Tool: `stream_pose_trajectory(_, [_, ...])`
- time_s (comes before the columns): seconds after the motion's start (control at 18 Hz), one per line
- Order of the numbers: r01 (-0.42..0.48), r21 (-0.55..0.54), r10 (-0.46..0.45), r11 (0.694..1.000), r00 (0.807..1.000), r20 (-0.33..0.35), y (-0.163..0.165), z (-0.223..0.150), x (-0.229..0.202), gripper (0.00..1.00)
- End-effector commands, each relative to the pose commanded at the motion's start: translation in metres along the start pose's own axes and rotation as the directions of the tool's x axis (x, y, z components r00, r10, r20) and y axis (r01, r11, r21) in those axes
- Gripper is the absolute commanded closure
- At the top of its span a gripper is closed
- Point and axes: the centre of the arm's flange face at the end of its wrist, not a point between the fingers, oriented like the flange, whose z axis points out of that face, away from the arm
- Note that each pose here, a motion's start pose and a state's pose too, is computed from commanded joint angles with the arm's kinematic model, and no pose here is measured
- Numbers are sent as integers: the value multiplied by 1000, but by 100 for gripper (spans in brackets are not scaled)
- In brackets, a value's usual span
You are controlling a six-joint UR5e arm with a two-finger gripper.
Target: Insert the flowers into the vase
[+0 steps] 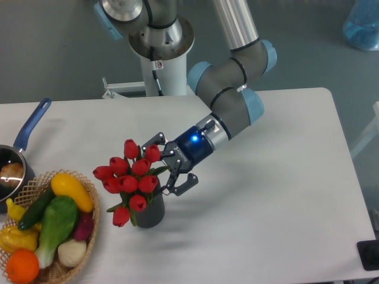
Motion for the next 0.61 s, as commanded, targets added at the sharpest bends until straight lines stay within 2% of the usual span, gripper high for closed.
stream_pose_trajectory(0.28, [-4,-123,9,992,999,39,1,-15,-7,0])
stream_pose_trajectory(0.44, [14,-196,5,980,996,94,-16,-35,-10,0])
stream_pose_trajectory(0.61, [1,-222,36,975,987,159,-52,-63,-15,0])
